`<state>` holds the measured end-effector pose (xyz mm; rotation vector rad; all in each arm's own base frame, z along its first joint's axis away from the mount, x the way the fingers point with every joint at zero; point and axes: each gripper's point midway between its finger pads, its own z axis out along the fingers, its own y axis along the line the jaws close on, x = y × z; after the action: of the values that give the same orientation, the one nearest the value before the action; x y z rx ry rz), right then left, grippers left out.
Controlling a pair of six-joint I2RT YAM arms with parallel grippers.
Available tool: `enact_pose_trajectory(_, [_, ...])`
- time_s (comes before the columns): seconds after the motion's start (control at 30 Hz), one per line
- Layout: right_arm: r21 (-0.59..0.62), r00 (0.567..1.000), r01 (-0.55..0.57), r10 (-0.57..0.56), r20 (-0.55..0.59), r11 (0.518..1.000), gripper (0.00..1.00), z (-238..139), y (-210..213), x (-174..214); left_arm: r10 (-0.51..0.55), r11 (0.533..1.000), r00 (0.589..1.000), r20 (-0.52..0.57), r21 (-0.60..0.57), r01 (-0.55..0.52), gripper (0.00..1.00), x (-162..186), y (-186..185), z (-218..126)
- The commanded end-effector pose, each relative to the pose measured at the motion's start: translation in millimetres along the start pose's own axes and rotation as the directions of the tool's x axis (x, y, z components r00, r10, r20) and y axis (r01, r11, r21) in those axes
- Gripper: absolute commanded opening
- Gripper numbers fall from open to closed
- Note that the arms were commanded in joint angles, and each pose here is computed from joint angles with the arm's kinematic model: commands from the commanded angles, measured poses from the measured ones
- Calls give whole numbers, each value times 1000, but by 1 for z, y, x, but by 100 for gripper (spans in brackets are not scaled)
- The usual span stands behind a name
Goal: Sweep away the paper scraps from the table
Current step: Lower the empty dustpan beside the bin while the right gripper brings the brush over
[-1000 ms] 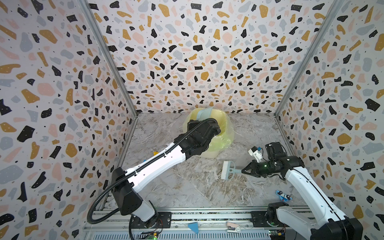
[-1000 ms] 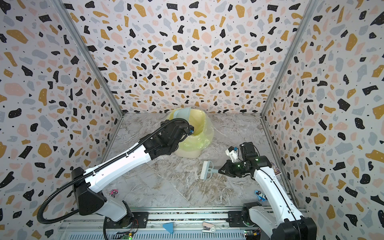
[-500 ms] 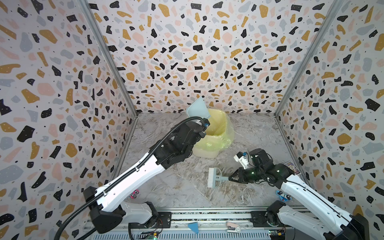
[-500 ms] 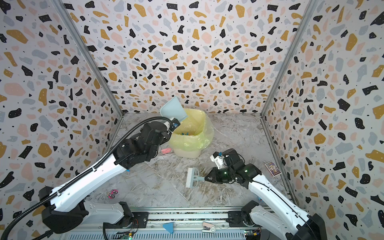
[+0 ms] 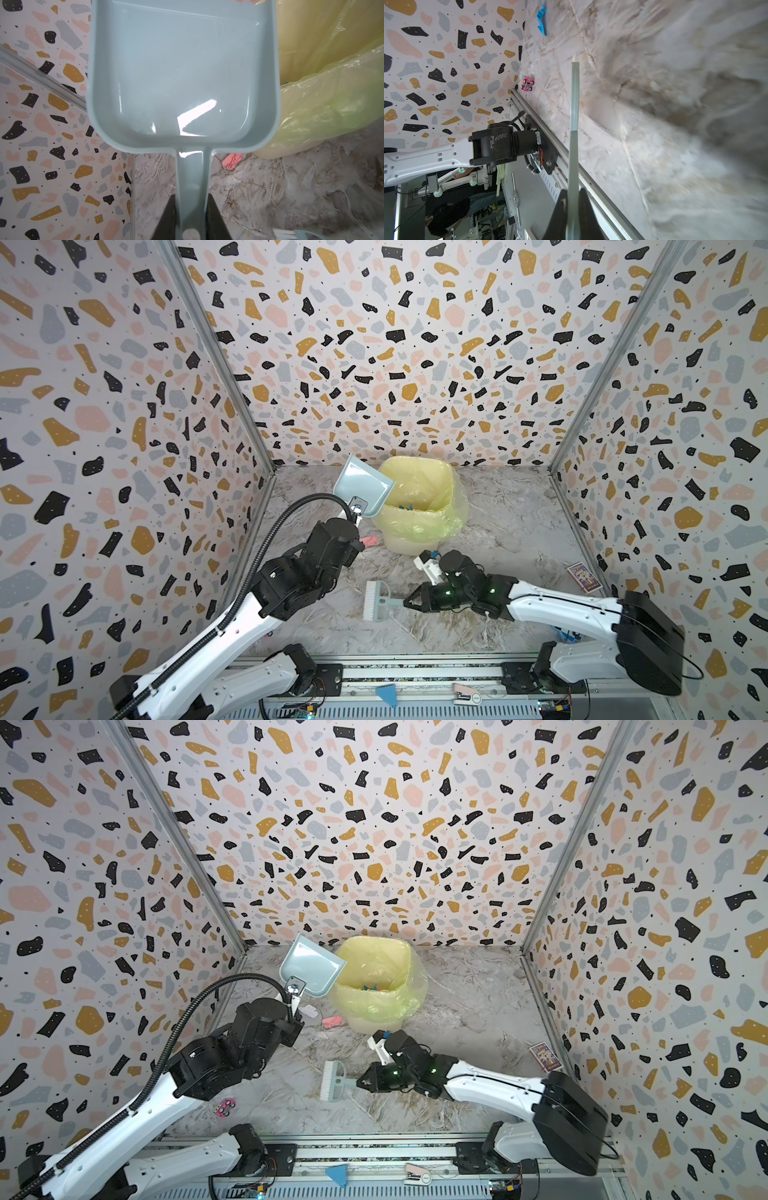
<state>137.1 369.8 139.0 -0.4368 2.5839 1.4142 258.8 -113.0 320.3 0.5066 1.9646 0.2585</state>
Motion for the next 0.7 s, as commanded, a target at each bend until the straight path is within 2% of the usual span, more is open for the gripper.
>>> enact_pose_trajectory(0.0, [-169,991,111,-97,89,979,0,18,68,-36,-125,992,992,15,10,125,0,4,10,-7])
enact_pose_trajectory(0.13, [-227,988,146,-133,72,963,0,50,89,-51,-169,986,986,5,-12,169,0,11,22,-9])
enact_pose_trajectory(0.37, [-365,994,104,-84,71,925,0,96,109,-75,-216,976,976,1,0,216,0,17,24,-11])
enact_pose_trajectory(0.67, [-396,997,8,23,74,918,0,168,115,-108,-215,976,976,-24,33,215,0,25,19,-6])
